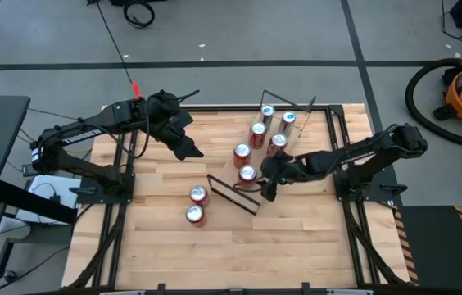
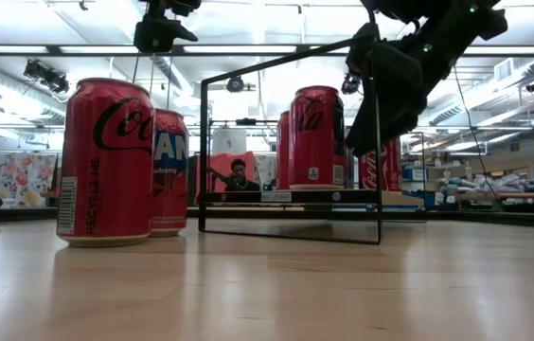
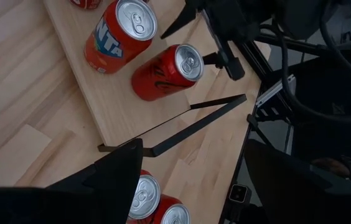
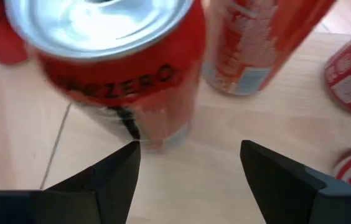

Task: Place canned beverage on shelf
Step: Put the right red and black soda can on the shelf, then put the red-black soda can on the shelf aligned with the other red-black soda can

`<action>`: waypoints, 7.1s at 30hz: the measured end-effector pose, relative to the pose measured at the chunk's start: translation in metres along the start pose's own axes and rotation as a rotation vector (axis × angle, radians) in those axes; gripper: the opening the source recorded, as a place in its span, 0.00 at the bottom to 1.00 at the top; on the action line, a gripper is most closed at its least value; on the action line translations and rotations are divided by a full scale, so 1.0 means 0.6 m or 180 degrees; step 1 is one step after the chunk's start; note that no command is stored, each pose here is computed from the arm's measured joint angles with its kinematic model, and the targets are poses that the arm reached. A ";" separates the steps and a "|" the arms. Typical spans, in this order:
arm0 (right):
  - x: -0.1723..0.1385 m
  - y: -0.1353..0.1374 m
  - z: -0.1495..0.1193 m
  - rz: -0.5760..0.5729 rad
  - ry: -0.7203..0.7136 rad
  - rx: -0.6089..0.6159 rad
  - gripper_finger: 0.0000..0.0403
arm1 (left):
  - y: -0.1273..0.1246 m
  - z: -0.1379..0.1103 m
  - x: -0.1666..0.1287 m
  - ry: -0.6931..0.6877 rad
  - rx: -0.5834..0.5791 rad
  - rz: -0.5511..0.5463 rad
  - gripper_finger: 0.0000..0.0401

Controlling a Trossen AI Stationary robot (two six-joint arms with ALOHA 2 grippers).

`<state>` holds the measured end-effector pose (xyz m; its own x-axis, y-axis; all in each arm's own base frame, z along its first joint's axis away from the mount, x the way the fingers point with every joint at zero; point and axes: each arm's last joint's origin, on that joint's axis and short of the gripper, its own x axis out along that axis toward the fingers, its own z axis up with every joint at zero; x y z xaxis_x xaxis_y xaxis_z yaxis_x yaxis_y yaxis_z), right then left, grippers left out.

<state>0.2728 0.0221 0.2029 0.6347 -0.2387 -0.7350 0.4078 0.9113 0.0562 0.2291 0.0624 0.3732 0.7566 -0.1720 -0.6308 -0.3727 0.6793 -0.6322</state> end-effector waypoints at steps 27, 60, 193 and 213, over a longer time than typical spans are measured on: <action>0.027 0.012 0.032 0.0675 -0.0381 0.0209 0.71 | 0.000 0.000 0.000 -0.0003 0.0016 -0.0001 0.72; 0.010 0.004 0.039 0.0552 -0.0504 0.0171 0.71 | 0.001 -0.005 0.000 0.0119 0.0117 -0.0024 0.72; -0.318 0.013 0.013 0.0358 -0.0182 -0.0567 0.69 | -0.192 -0.173 0.400 0.1316 0.0764 0.1322 0.81; -0.318 0.012 0.014 0.0320 -0.0216 -0.0550 0.69 | -0.194 -0.171 0.389 0.1359 0.0893 0.1308 0.91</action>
<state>0.1600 0.0717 0.3491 0.7116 -0.1603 -0.6841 0.2253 0.9743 0.0061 0.3941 -0.1301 0.2532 0.2812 -0.0878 -0.9556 -0.3879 0.9004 -0.1968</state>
